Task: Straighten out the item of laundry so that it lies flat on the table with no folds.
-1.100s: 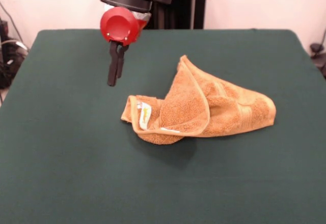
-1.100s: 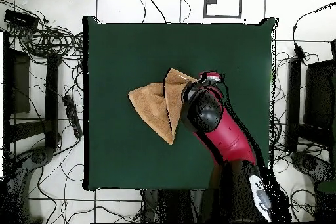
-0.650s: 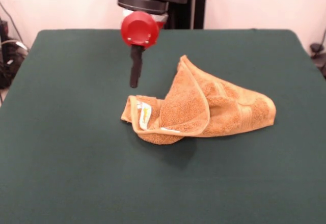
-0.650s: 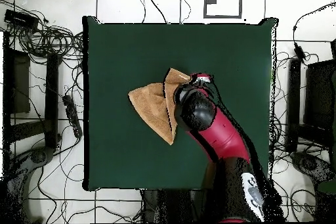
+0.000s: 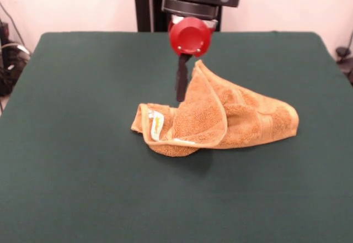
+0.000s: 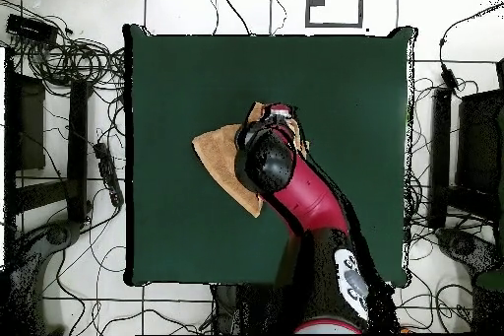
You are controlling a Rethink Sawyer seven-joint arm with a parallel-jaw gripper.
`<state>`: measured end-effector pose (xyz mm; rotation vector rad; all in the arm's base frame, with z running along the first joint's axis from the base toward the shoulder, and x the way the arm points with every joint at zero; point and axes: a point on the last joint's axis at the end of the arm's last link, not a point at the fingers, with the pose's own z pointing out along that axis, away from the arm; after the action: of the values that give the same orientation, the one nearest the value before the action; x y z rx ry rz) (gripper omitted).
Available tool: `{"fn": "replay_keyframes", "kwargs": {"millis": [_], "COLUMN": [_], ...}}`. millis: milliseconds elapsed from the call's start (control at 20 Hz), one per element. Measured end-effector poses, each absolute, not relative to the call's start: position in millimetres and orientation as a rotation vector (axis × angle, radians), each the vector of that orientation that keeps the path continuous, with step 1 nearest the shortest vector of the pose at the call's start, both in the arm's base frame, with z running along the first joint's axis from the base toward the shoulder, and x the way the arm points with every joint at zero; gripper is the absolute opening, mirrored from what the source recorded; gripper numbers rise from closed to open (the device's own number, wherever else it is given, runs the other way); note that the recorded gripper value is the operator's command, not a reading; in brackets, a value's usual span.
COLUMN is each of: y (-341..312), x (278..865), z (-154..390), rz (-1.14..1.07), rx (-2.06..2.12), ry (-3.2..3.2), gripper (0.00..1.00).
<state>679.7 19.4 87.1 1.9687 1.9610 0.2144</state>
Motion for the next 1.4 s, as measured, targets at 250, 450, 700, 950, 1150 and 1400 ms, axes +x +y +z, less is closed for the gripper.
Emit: {"fn": "replay_keyframes", "kwargs": {"millis": [250, 450, 700, 950, 1150, 1400], "y": [30.2, 40.3, 51.6, 63.2, 71.8, 80.9], "x": [685.0, 686.3, 684.1, 677.8, 671.9, 668.1], "z": [82.7, 65.8, 40.3, 15.2, -2.0, -11.7], "rz": [0.232, 0.230, 0.226, 0.212, 0.191, 0.165], "rx": [1.968, 1.960, 1.949, 1.955, 2.001, 2.040], "ry": [1.942, 1.938, 1.939, 1.951, 1.942, 1.928], "gripper": [1.00, 1.00, 1.00, 1.00, 1.00, 1.00]}}
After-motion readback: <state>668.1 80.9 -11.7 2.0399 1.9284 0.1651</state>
